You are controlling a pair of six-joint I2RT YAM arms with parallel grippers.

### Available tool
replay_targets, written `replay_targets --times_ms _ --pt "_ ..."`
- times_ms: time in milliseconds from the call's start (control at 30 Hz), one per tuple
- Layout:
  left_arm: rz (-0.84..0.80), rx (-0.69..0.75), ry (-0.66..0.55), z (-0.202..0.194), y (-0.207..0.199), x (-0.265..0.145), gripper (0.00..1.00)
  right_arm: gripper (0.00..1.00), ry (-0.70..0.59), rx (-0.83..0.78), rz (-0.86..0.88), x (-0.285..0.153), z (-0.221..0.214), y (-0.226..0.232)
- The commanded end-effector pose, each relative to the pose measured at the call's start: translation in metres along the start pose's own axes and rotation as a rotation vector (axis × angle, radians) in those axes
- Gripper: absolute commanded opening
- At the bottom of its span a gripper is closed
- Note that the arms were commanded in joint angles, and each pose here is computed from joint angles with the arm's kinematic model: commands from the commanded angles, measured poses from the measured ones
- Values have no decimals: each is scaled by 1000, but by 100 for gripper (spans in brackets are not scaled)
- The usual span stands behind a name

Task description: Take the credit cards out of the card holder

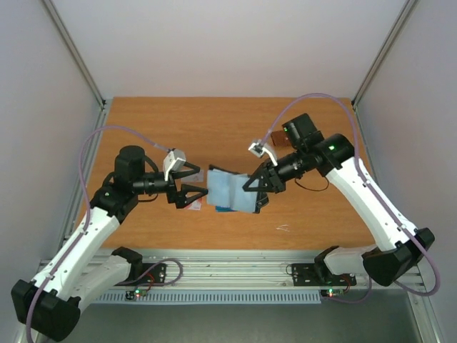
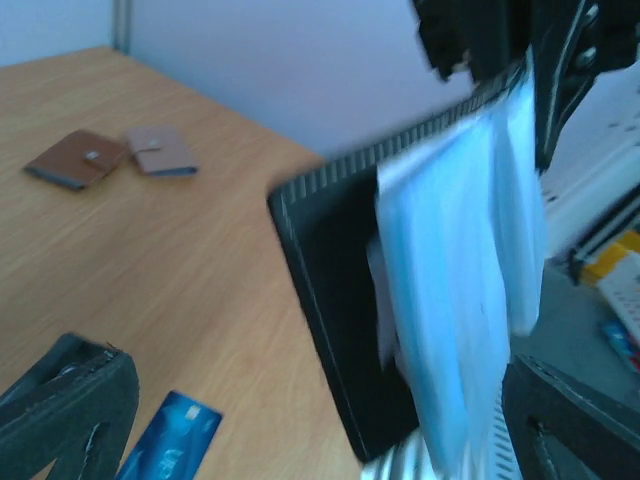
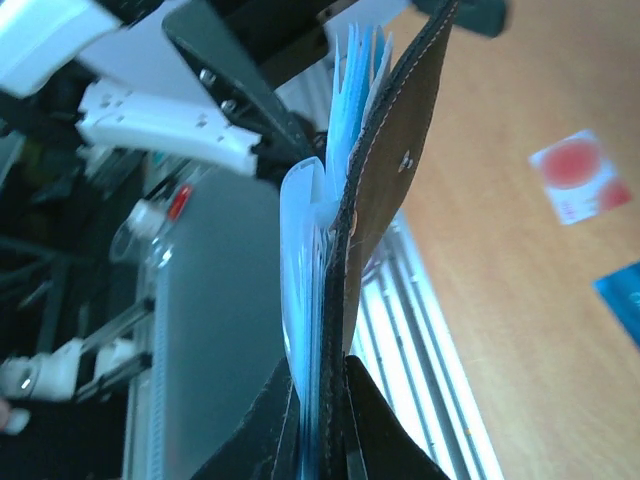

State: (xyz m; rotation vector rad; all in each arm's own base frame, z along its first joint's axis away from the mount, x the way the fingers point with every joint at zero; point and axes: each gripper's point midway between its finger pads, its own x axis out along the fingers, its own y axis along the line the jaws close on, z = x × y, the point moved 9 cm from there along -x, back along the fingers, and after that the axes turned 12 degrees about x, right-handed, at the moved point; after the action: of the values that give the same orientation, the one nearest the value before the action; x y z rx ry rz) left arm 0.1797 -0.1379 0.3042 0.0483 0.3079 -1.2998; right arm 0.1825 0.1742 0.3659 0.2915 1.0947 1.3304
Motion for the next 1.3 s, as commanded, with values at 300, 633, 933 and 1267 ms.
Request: replay_targets --times_ms 300,633,933,1267 --pt "-289 109 -147 11 -37 3 94 5 112 -136 82 35 22 27" --pt "-180 182 -233 18 -36 1 0 45 -27 -223 10 33 34 27" --pt "-135 259 -315 32 -40 -9 0 53 -106 -142 -24 9 18 5" --pt "-143 306 -337 40 -45 -14 0 51 -126 -215 -109 0 12 6"
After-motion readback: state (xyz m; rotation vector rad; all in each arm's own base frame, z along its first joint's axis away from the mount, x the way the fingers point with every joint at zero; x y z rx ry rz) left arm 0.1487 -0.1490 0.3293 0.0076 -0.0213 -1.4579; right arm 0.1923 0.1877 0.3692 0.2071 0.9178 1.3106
